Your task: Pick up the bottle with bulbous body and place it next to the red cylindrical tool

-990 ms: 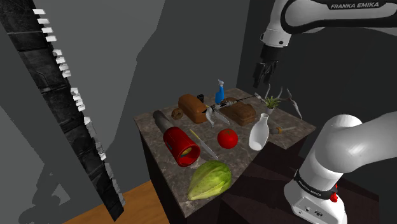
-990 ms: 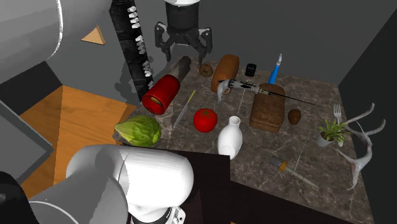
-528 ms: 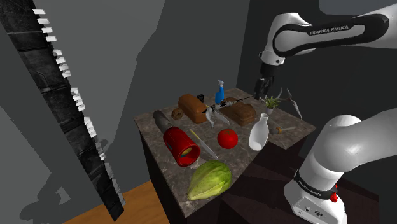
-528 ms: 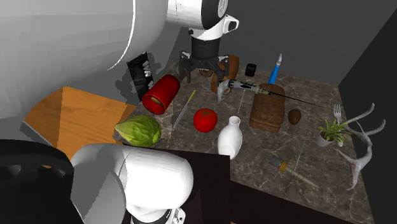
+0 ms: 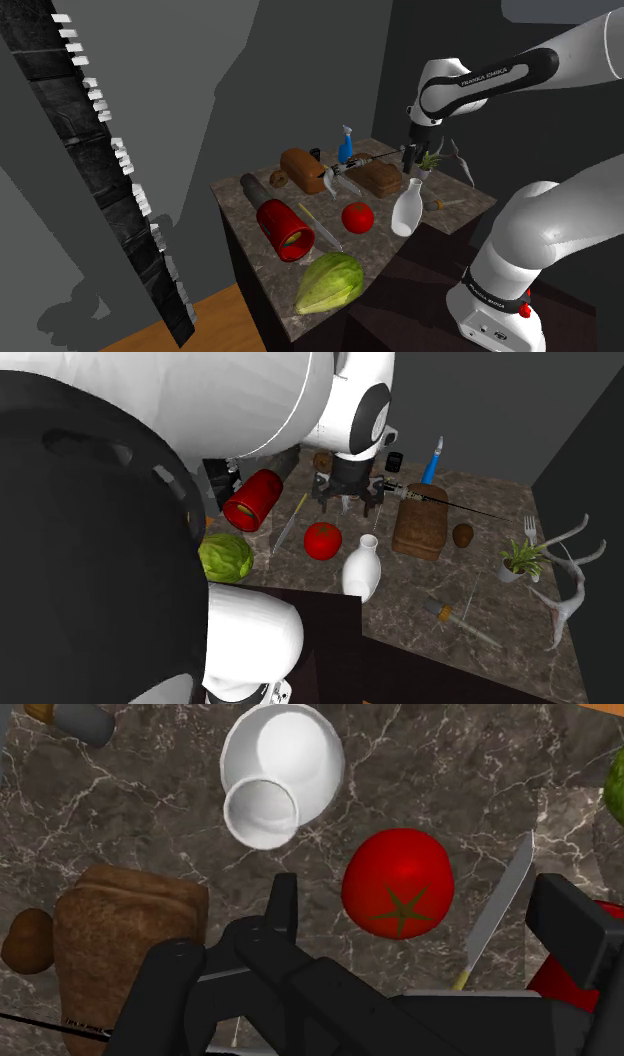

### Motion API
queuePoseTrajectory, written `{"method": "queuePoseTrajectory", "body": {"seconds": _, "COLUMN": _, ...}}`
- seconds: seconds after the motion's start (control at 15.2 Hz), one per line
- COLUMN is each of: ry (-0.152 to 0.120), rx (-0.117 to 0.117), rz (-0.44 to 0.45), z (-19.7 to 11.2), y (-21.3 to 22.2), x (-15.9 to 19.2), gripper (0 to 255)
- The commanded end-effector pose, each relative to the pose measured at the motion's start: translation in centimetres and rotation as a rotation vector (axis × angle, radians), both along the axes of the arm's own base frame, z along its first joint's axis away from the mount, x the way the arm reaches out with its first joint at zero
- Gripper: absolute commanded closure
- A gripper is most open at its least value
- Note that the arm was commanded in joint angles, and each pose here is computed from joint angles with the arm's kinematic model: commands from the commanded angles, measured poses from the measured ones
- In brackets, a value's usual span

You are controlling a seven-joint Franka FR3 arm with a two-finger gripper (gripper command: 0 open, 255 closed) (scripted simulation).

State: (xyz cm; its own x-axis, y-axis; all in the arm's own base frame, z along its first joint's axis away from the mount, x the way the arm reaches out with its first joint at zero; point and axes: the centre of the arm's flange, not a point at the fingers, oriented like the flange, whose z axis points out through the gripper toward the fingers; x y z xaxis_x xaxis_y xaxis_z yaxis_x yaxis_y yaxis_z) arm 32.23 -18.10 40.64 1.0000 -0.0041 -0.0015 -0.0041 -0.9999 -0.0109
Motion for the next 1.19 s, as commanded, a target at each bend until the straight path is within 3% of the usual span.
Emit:
{"method": "queuePoseTrajectory", "body": {"seconds": 0.0, "ry": 0.007, "rx": -0.005, "rz": 0.006, "z": -1.9, "y": -1.8, "x": 0.0, "gripper": 0}}
{"method": "queuePoseTrajectory", "body": {"seconds": 0.4, "ry": 0.031, "rx": -0.017, "rz": 0.022, "z": -8.0, "y": -6.5, "x": 0.4, "gripper": 0}}
{"method": "queuePoseTrajectory", "body": {"seconds": 0.86, "ry": 0.031, "rx": -0.017, "rz": 0.022, "z": -11.7, "y": -6.5, "x": 0.3, "gripper": 0}}
{"method": "queuePoseTrajectory", "body": {"seconds": 1.12, "ry": 0.031, "rx": -0.017, "rz": 0.022, "z": -12.0, "y": -6.5, "x": 0.3, "gripper": 0}}
